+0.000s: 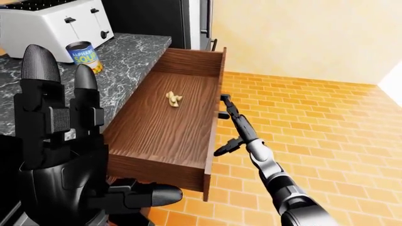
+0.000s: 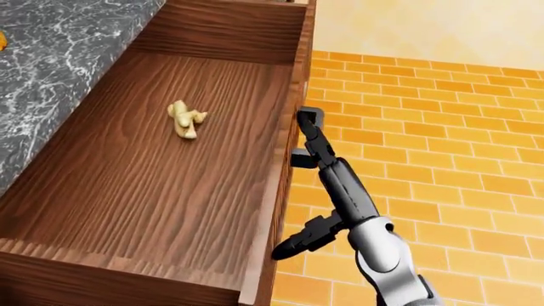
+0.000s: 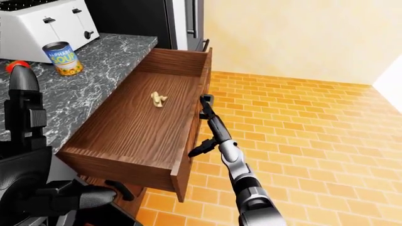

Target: Close the right drawer.

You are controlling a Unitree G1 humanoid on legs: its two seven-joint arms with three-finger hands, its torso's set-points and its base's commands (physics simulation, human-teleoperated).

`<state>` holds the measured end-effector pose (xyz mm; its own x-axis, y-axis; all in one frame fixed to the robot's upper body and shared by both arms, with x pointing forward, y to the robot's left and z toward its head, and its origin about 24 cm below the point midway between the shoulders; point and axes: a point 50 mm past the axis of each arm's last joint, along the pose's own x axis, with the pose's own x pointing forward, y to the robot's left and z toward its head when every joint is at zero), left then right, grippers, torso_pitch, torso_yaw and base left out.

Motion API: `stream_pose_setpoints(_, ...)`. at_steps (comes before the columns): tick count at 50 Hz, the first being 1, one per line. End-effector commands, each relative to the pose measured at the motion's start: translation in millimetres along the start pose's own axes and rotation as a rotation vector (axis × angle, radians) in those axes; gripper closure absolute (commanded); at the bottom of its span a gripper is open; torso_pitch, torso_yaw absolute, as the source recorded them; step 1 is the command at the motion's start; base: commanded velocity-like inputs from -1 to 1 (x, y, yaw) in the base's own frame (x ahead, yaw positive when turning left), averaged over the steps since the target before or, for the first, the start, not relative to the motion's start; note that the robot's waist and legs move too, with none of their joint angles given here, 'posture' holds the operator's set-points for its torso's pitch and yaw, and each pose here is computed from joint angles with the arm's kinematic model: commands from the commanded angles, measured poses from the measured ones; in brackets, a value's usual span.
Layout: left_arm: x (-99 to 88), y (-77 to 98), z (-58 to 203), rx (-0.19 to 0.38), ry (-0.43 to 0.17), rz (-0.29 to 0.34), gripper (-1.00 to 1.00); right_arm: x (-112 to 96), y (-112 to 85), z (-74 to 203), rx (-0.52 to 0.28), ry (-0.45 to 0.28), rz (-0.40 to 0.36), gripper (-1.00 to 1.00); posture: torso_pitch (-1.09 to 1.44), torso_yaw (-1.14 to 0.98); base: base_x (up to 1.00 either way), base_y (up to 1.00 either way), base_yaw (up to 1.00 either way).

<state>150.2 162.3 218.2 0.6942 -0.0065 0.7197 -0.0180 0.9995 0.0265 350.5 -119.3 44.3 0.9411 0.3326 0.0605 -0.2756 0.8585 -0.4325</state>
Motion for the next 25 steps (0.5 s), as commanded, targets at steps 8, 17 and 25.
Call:
stream_pose_setpoints(8,1.2,-0.2,9.8,0.001,-0.06,-0.001,-1.0,17.3,10.1,35.5,-0.008,-0.157,0.051,-1.0,0.0,0.0,0.0,0.0,0.0)
stream_pose_setpoints(17,0.4,0.3,10.0,0.001,-0.06,-0.001,-1.0,19.6,16.7,37.8,-0.012,-0.16,0.078,-1.0,0.0,0.0,0.0,0.0,0.0)
stream_pose_setpoints(25,0.0,0.4,10.0,0.001,-0.059,-0.001,-1.0,20.2,26.0,38.7,-0.013,-0.162,0.12,-1.0,0.0,0.0,0.0,0.0,0.0)
